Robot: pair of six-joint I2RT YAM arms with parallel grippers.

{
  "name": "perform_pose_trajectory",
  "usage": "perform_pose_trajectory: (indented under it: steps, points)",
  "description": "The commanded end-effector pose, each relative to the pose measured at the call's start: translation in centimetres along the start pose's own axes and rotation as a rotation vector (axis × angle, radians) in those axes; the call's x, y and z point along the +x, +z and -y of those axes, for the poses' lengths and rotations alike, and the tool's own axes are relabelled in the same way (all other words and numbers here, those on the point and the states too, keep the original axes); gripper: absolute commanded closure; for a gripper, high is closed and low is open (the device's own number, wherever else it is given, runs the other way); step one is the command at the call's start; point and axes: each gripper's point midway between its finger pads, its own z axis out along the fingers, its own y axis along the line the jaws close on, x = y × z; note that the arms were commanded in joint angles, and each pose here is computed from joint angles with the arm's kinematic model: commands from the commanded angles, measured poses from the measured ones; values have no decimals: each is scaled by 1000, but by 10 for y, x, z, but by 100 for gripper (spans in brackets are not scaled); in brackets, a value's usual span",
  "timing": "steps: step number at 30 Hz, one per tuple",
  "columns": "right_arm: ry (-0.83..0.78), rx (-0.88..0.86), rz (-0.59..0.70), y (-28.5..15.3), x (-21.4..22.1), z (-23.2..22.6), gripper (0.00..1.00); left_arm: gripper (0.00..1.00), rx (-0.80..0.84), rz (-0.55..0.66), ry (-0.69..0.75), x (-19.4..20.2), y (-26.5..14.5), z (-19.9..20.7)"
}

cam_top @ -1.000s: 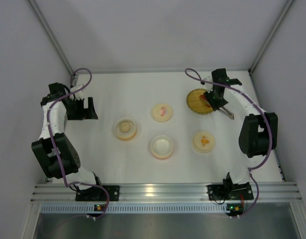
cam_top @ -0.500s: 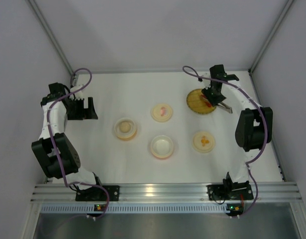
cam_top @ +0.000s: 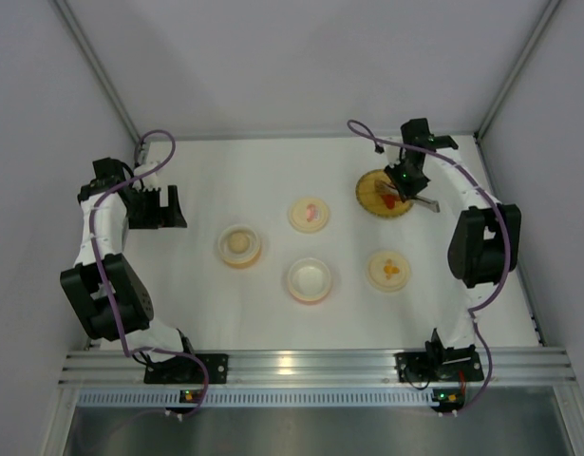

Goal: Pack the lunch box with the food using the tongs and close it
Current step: Pick up the fake food from the plate.

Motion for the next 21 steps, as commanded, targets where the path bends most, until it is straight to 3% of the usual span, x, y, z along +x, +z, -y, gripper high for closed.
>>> perform_pose_trajectory:
  steps: [1, 7, 21]
  points:
    - [39, -81, 95, -33, -18, -7, 95, 2, 5, 23, 3, -9, -4, 0]
    - [32, -163, 135, -42, -22, -25, 100, 2, 17, 23, 0, -8, -3, 3]
    - [17, -162, 151, -28, -24, -26, 100, 2, 8, 20, 4, -8, -3, 0]
